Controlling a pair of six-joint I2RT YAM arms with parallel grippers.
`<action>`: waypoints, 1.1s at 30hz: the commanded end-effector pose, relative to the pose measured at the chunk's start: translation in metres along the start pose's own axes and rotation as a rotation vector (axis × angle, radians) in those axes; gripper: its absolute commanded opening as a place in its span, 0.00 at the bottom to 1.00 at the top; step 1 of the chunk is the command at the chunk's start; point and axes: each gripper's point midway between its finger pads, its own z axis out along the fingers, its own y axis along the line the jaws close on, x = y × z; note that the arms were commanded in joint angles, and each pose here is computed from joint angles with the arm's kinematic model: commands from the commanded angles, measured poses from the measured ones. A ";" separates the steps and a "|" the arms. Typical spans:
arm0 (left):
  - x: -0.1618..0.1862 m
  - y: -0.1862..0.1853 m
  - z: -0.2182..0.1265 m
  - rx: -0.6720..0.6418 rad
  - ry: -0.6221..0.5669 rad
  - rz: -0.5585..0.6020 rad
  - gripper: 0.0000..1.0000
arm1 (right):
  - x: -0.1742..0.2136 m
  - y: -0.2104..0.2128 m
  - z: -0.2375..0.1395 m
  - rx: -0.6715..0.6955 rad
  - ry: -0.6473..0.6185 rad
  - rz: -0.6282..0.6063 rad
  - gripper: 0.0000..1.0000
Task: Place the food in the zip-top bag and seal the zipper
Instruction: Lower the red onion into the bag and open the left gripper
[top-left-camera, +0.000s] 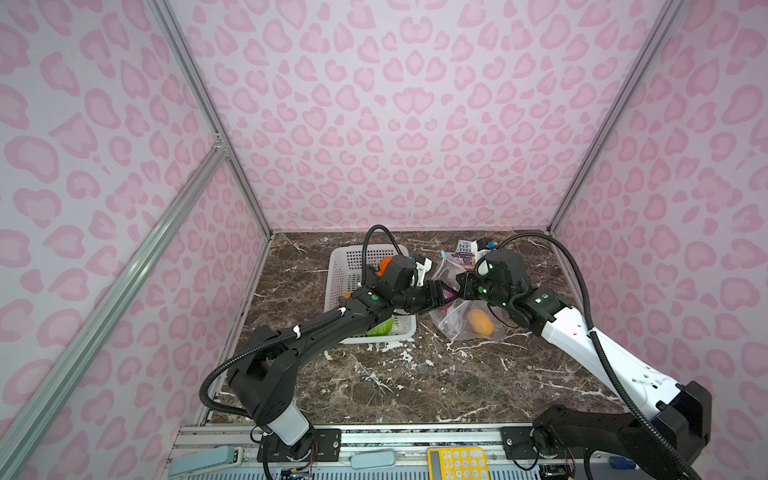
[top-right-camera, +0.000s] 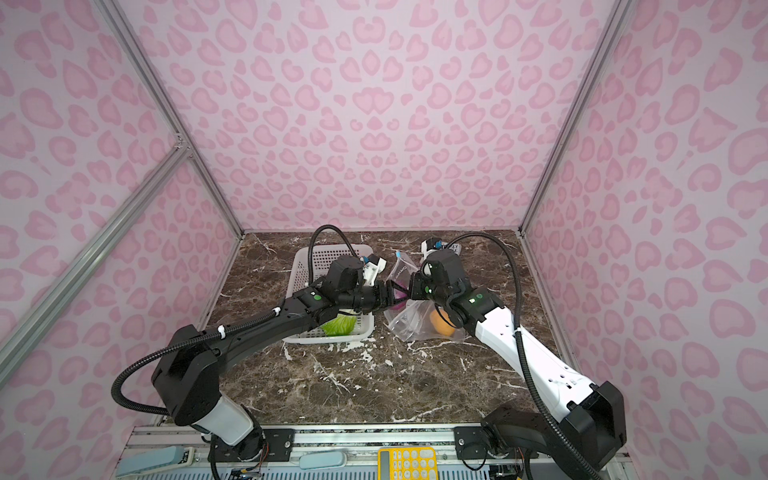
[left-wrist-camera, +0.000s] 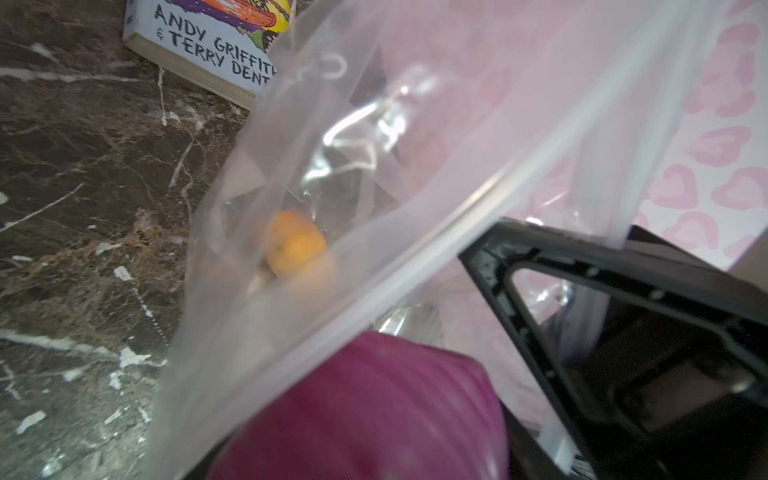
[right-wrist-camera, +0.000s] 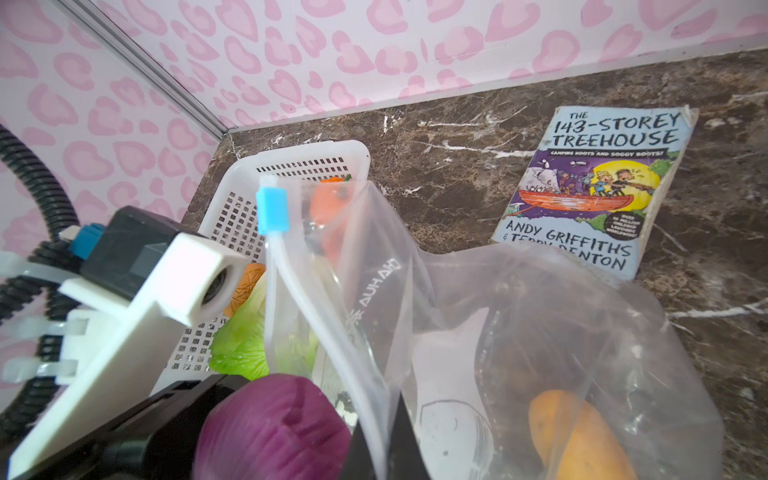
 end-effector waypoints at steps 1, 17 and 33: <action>0.006 0.027 0.000 -0.143 0.025 0.049 0.48 | -0.001 0.012 0.002 -0.030 0.000 -0.058 0.00; 0.007 0.068 -0.001 -0.360 0.025 0.123 0.63 | 0.007 0.025 0.013 0.001 0.032 -0.130 0.00; 0.001 0.054 -0.005 -0.320 0.000 0.134 0.90 | 0.009 0.024 0.015 0.007 0.039 -0.132 0.00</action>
